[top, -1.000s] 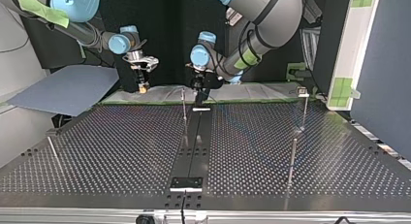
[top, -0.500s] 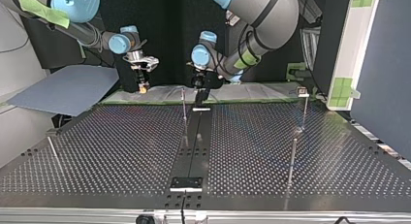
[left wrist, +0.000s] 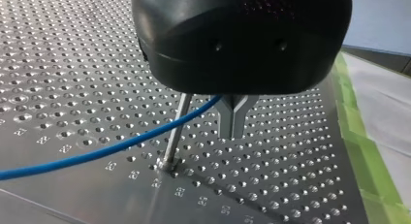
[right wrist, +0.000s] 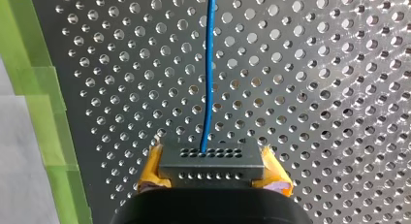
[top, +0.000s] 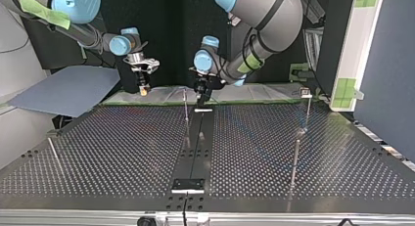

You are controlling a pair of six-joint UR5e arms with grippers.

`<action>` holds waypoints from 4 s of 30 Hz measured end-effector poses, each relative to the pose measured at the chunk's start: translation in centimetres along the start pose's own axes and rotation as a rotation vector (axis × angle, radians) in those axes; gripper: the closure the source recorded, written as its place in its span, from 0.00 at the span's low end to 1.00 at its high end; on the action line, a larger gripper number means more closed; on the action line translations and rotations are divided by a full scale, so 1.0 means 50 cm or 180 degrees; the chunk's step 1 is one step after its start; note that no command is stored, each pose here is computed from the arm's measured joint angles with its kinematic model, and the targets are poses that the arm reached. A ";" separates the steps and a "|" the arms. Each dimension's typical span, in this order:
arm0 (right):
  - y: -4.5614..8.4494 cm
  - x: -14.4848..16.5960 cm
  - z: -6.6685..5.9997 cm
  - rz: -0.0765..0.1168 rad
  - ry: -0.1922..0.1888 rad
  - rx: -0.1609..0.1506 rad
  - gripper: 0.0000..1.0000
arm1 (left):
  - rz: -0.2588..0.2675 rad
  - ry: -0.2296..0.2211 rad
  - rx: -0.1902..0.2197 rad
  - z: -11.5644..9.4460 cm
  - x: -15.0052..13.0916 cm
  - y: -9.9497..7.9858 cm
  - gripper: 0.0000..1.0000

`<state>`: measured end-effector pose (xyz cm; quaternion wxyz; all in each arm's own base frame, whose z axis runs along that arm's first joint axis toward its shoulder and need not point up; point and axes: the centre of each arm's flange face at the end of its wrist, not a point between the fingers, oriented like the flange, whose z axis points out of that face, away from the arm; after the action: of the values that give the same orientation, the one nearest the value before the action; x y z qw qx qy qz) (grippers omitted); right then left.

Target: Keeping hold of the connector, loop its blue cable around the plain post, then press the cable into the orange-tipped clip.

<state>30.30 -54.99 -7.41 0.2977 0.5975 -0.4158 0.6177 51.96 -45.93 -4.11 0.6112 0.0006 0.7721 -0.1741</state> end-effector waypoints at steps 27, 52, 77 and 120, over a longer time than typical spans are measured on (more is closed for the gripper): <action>0.042 -0.003 0.087 -0.0101 -0.0070 -0.0109 1.00 | -0.0018 -0.0112 -0.0056 0.047 -0.043 0.034 1.00; 0.052 0.028 0.125 -0.0088 0.0005 -0.0097 1.00 | -0.0029 -0.0153 -0.0055 0.063 -0.061 0.029 1.00; 0.067 0.033 0.129 -0.0058 0.0036 -0.0118 1.00 | -0.0024 -0.0140 -0.0072 0.067 -0.065 0.034 1.00; 0.093 0.073 0.175 -0.0043 0.0112 -0.0109 1.00 | 0.0046 -0.0108 -0.0052 0.104 -0.082 0.037 0.21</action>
<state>30.15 -65.27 -5.08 0.3194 0.5841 -0.4169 0.6188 58.28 -44.74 -1.74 0.6254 -0.0018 0.7630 -0.1634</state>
